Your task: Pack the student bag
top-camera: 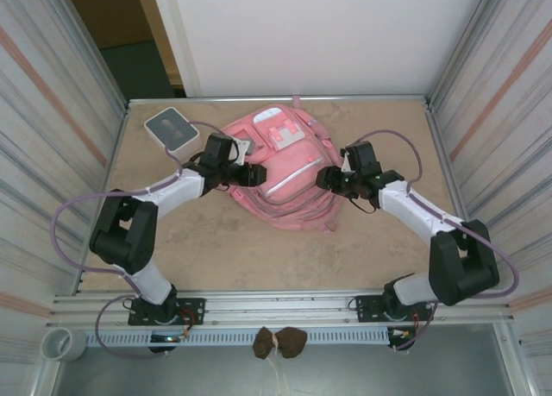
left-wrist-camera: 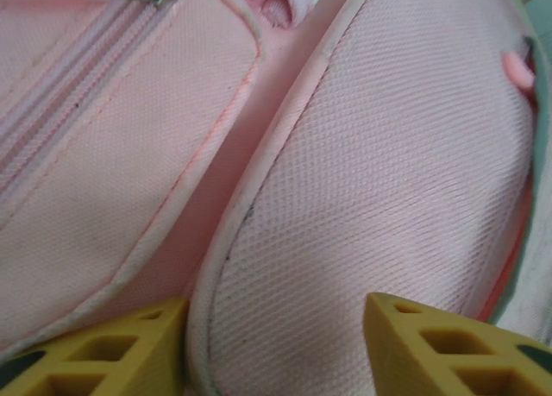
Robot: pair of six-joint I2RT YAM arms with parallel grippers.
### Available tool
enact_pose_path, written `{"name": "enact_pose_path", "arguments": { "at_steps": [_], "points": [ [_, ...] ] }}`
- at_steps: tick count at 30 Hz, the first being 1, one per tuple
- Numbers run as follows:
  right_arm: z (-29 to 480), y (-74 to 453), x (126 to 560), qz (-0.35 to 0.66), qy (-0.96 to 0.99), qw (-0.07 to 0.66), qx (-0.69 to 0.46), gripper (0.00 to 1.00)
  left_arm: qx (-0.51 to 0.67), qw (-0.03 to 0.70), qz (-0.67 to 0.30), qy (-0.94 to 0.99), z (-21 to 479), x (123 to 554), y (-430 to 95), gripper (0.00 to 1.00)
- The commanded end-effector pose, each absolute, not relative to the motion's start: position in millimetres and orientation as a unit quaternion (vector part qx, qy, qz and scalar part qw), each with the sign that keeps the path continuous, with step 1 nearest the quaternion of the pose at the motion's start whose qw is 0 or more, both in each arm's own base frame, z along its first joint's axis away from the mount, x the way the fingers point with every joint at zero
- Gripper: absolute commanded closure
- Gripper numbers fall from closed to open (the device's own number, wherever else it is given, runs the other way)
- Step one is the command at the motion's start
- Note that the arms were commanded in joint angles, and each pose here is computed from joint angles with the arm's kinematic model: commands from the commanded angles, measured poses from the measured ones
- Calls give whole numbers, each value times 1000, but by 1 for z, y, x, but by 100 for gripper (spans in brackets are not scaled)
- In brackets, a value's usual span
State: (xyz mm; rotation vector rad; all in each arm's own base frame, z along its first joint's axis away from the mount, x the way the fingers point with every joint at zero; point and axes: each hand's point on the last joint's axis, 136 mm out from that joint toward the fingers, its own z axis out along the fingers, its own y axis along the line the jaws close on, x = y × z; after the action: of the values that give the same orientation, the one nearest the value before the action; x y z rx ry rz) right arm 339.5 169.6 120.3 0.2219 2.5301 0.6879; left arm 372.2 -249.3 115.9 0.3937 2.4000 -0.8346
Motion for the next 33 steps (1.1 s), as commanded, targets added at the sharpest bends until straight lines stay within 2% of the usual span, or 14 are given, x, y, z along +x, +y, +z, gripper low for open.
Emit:
{"name": "enact_pose_path", "arguments": {
  "at_steps": [1,4,9,14,18,20,25,30,33],
  "points": [
    [126,168,362,260,925,262,90,52,177,254,-339,888,116,355,-267,52],
    [122,166,378,268,924,255,93,59,188,239,-346,887,109,340,-279,59],
    [124,161,405,272,925,249,92,64,208,215,-362,883,100,317,-304,67],
    [129,151,423,260,930,242,92,65,228,199,-365,880,96,305,-326,73],
    [137,125,417,189,942,259,99,60,233,192,-365,881,94,305,-334,76],
    [142,114,406,166,944,267,104,57,231,195,-365,881,95,306,-334,75],
    [148,104,370,154,942,278,107,52,227,212,-357,881,102,311,-331,65],
    [147,128,331,196,938,273,81,50,222,221,-342,886,102,323,-327,55],
    [146,145,310,232,931,273,76,48,219,226,-337,888,102,330,-327,54]
  ]
}}
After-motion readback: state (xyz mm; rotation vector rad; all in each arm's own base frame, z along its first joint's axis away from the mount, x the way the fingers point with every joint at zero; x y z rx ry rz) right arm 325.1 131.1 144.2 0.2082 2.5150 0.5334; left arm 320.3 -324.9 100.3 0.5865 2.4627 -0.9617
